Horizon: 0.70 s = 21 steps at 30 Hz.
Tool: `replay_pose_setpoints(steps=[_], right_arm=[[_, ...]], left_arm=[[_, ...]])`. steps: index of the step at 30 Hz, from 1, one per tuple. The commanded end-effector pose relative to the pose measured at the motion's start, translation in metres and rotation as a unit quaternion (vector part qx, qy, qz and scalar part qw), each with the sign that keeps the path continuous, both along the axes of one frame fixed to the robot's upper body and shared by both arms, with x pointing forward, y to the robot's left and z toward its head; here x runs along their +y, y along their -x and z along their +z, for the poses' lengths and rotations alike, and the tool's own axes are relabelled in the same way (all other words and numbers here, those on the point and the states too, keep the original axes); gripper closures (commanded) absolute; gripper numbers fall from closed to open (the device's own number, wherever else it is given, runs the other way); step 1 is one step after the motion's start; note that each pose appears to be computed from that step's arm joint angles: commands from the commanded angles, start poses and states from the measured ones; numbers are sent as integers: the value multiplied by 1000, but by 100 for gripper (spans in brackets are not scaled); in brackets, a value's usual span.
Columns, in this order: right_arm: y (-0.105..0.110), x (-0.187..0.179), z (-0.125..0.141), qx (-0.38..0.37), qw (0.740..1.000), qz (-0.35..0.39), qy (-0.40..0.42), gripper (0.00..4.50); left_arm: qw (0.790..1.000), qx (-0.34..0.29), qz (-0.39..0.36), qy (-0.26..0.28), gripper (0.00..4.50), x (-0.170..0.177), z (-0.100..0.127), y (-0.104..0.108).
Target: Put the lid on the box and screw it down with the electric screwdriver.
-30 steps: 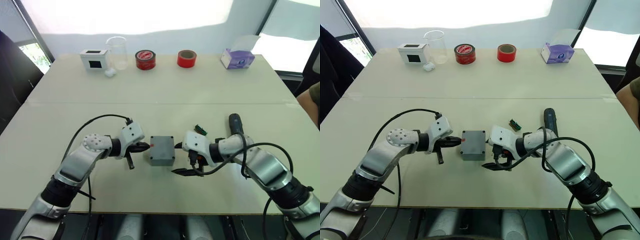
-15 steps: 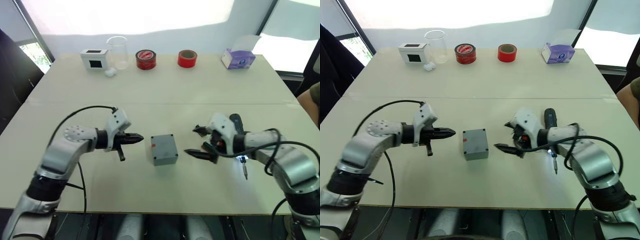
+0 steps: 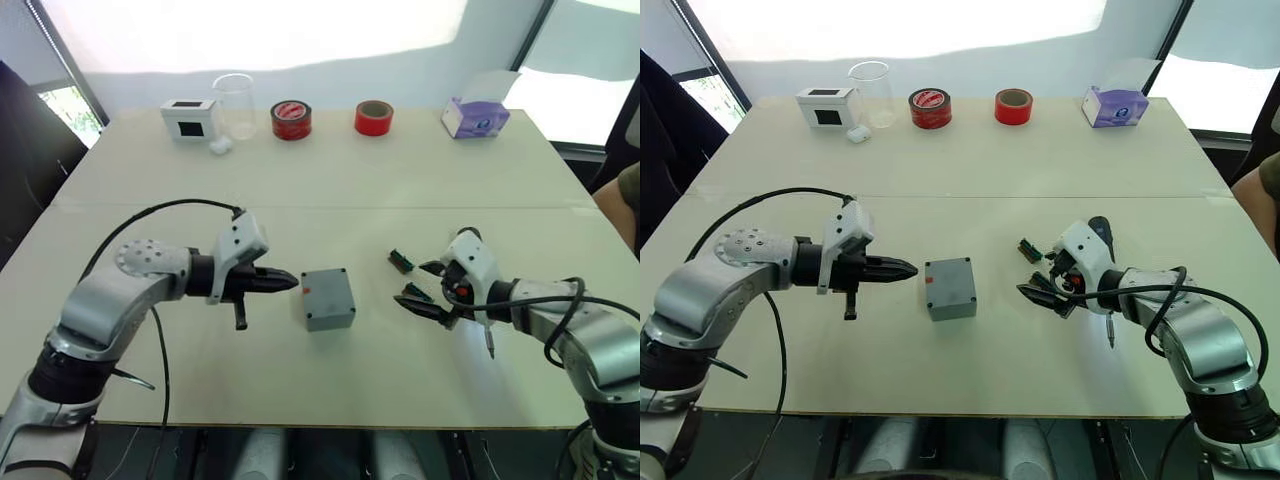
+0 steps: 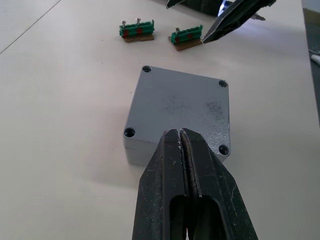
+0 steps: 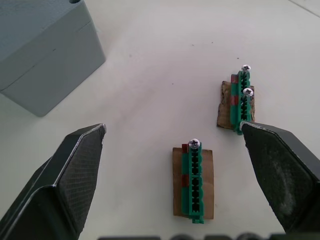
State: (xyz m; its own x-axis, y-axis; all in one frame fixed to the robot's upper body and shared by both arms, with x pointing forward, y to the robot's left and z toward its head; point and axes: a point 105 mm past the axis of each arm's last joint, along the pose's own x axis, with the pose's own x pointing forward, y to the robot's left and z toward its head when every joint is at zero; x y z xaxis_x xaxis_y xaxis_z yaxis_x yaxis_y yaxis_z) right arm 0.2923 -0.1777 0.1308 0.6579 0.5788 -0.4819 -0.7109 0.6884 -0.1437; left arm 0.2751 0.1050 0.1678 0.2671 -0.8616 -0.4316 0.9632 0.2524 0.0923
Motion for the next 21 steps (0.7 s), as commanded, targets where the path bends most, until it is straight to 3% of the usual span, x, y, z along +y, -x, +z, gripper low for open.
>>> replay_pose_setpoints(steps=[1, 5, 17, 20, 21], right_arm=[[-2, -4, 2, -14, 1000, -6, 5, 7], [-3, -4, -3, -11, 1000, -10, 2, 132], [-13, 2, -7, -19, 1000, -21, -13, 132], [-13, 2, -8, -18, 999, -23, -15, 195], [-13, 2, -9, -18, 999, -24, -16, 239]], left_arm=[[999, -27, -22, -5, 450, -5, 10, 6], [999, -25, -24, -4, 450, -7, 9, 8], [1000, -25, -18, 0, 450, -9, 5, 4], [1000, -22, -17, -4, 450, -9, 2, 5], [1000, -22, -18, -4, 450, -9, 2, 5]])
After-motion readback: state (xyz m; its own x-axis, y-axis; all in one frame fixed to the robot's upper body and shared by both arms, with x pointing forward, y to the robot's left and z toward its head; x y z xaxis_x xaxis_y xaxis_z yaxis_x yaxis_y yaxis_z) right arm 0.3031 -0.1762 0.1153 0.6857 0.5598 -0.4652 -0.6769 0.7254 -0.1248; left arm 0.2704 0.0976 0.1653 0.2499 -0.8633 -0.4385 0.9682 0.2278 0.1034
